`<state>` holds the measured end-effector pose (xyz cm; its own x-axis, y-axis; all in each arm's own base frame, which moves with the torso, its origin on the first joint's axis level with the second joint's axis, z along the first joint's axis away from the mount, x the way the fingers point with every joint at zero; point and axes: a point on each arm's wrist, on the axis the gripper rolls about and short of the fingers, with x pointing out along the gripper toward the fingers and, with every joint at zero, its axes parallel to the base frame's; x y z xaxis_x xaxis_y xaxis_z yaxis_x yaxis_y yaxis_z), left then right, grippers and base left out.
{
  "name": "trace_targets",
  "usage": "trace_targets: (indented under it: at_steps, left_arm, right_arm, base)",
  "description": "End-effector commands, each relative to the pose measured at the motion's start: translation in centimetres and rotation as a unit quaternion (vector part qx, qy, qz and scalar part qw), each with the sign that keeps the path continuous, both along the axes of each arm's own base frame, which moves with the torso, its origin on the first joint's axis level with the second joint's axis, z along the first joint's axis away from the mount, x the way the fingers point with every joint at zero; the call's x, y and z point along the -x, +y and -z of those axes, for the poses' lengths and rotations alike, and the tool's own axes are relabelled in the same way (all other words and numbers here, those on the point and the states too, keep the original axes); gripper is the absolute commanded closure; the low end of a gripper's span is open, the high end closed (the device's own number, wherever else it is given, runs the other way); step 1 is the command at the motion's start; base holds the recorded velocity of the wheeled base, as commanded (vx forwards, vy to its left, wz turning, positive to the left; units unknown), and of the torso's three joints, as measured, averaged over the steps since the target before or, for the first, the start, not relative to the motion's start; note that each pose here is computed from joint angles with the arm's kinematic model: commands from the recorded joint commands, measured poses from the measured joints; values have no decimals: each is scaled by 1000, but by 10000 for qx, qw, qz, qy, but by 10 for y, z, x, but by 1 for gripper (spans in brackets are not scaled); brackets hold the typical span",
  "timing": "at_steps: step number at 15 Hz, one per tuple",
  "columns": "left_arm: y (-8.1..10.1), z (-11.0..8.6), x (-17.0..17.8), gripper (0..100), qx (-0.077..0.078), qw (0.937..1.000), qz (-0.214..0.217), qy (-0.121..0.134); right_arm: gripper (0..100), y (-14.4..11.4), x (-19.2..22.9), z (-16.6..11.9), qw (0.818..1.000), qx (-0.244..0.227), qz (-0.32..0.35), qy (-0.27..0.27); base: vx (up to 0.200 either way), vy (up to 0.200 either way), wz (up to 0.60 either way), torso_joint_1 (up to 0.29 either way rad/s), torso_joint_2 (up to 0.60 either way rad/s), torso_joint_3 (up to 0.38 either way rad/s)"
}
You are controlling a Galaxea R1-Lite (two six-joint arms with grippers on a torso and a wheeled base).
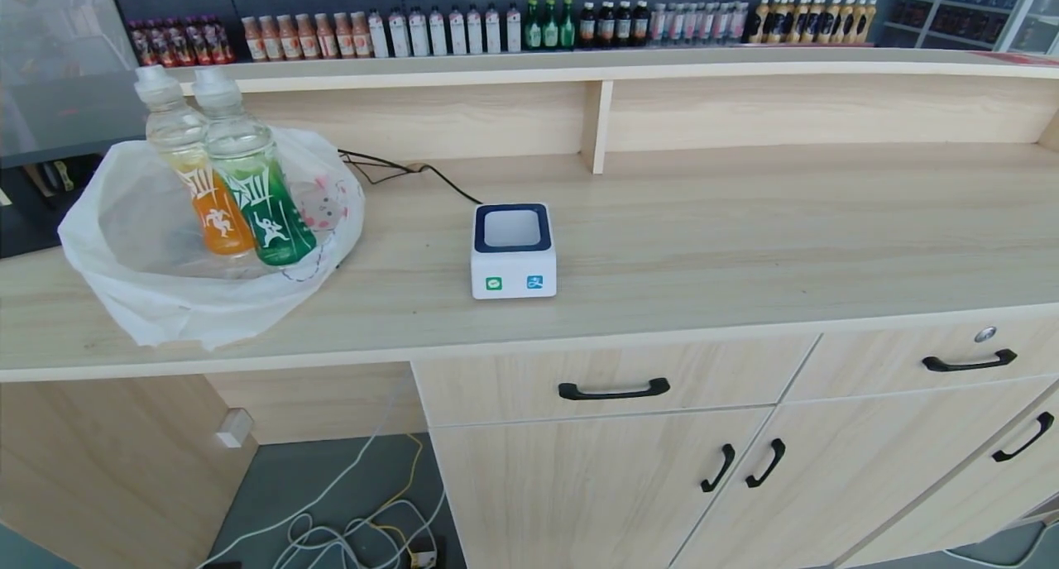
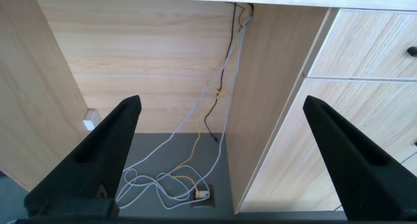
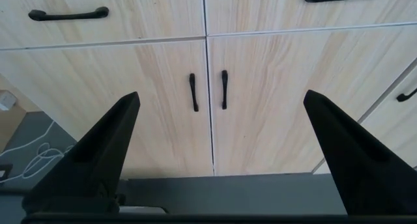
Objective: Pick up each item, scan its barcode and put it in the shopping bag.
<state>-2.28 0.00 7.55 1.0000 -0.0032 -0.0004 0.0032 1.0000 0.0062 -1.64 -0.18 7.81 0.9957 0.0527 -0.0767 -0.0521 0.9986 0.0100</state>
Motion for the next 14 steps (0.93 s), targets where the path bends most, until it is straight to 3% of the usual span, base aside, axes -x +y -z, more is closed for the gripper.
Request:
trace_targets:
  at_steps: [1, 5, 9, 10, 14]
  left_arm:
    - [0, 0, 0, 0, 8, 10000, -1, -2]
    - [0, 0, 0, 0, 8, 10000, -1, -2]
    - [0, 0, 0, 0, 8, 10000, -1, -2]
    - [0, 0, 0, 0, 8, 10000, -1, -2]
    - [0, 0, 0, 0, 8, 10000, -1, -2]
  right_arm:
    - [0, 0, -1, 0, 10000, 2, -26, 45]
    - [0, 0, -3, 0, 9992, 262, -272, 156]
    - [0, 0, 0, 0, 9999, 96, 12, 25]
    - [0, 2, 6, 2, 9985, 58, 362, -408]
    - [0, 2, 7, 2, 9986, -4, 341, -414]
  base:
    - [0, 0, 0, 0, 0, 0]
    - [0, 0, 0, 0, 0, 0]
    - [0, 0, 0, 0, 0, 0]
    - [0, 0, 0, 0, 0, 0]
    - [0, 0, 0, 0, 0, 0]
